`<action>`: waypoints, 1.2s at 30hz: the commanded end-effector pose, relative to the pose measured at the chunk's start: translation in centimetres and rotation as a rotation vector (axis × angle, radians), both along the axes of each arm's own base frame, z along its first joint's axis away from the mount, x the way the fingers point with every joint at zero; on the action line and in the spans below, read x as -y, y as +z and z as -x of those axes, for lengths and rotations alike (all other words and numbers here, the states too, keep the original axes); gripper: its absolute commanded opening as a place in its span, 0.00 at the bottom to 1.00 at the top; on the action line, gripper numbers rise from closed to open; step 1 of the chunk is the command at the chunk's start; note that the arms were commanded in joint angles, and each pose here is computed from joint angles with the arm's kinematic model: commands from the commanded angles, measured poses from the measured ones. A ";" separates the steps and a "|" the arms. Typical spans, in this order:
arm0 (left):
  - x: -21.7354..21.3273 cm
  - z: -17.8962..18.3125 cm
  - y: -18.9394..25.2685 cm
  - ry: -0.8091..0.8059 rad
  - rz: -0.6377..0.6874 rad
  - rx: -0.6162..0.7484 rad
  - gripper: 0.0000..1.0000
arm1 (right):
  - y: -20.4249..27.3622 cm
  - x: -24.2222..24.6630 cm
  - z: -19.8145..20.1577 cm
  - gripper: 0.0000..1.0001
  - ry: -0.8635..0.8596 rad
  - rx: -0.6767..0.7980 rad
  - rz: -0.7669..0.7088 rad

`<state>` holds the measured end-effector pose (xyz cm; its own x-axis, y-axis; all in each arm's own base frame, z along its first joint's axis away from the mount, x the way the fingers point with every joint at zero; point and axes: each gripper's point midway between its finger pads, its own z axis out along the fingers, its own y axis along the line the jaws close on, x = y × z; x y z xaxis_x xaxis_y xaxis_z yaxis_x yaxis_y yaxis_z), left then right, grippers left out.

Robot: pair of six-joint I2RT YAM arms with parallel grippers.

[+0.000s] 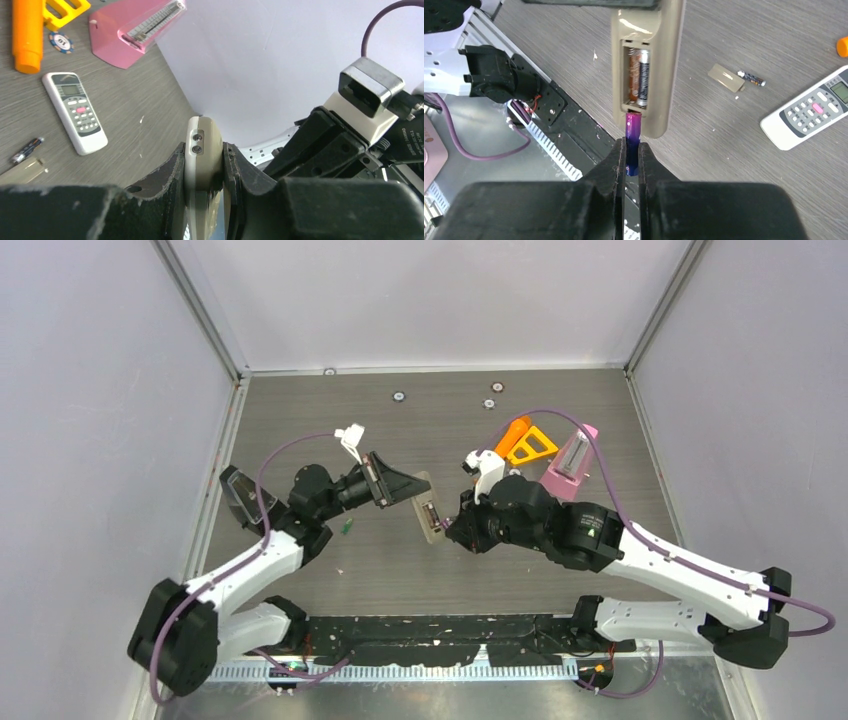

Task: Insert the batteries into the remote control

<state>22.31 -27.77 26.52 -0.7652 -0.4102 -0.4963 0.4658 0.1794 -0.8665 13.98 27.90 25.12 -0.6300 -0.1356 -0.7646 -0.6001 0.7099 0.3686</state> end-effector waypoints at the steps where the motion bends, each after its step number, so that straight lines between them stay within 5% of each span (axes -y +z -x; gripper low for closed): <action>1: 1.1 0.3 4.0 -0.074 0.173 0.103 0.00 | 1.4 0.1 0.5 0.06 0.022 -0.016 0.020; 36: 2.5 -1.1 -0.6 -0.072 0.279 -0.130 0.00 | -1.0 -0.9 -3.5 0.12 -0.102 0.003 0.279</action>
<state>23.65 -30.38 23.93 -0.8638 -0.4341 -0.2558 0.3027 -0.0412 -0.9522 16.78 28.45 22.88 -0.6735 -0.2878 -0.6809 -0.5226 0.8368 0.1631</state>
